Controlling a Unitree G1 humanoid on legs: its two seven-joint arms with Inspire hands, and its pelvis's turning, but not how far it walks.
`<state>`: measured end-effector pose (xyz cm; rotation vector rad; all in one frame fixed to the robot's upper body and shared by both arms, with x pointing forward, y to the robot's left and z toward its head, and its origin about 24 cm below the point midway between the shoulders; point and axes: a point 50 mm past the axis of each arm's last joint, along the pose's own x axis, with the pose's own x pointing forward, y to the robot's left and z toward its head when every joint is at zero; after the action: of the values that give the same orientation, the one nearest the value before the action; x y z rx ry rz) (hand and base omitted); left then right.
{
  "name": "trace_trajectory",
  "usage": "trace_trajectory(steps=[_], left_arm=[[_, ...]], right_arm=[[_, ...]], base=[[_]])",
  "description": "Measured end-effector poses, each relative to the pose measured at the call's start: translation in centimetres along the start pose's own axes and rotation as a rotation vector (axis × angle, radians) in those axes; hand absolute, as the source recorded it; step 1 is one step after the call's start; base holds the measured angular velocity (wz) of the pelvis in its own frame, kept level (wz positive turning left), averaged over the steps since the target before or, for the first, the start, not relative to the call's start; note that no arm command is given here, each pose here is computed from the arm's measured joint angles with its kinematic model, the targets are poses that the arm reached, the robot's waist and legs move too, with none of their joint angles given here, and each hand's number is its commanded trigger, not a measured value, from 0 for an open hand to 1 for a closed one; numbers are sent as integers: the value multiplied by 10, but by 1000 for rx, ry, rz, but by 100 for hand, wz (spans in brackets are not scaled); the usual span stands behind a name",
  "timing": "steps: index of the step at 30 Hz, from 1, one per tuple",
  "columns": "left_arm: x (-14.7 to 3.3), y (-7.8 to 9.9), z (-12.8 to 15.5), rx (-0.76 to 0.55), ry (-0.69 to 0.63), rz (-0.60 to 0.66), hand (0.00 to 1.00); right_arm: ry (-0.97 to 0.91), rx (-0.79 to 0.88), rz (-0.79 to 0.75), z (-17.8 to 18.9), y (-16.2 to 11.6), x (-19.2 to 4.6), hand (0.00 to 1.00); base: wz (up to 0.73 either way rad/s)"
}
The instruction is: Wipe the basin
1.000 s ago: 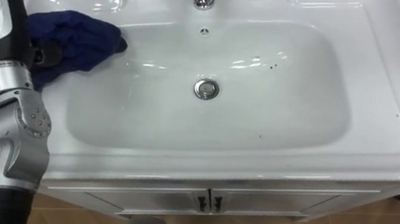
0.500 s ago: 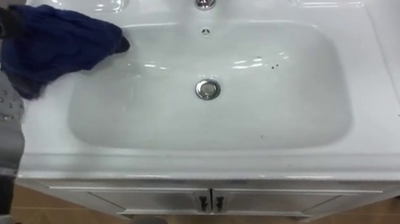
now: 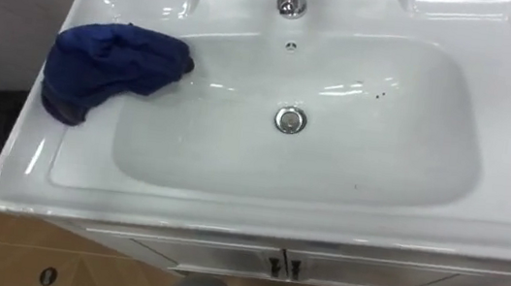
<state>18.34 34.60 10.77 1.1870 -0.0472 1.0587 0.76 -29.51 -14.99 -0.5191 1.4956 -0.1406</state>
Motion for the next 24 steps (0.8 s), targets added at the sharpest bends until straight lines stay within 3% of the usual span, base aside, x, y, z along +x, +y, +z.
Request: trace_trajectory(steps=[6, 12, 15, 18, 20, 24], left_arm=[[-28, -8, -58, 104, 193, -108, 0], [-71, -7, -117, 137, 480, -189, 0], [-99, -4, -137, 169, 595, -226, 0], [-141, -1, -161, 198, 779, -281, 0], [-178, 1, -177, 238, 934, -352, 0], [-226, 7, -189, 292, 1115, -449, 0]], right_arm=[[27, -3, -11, -8, -2, -1, 0], [29, -3, -13, -10, -3, -2, 0], [28, 3, -2, -7, -4, -2, 0], [31, 24, -2, -6, -5, -2, 0], [40, 55, 9, -7, -3, -2, 0], [62, 72, 13, -11, -3, -2, 0]], base=[[2], [6], [9], [6], [8], [1]])
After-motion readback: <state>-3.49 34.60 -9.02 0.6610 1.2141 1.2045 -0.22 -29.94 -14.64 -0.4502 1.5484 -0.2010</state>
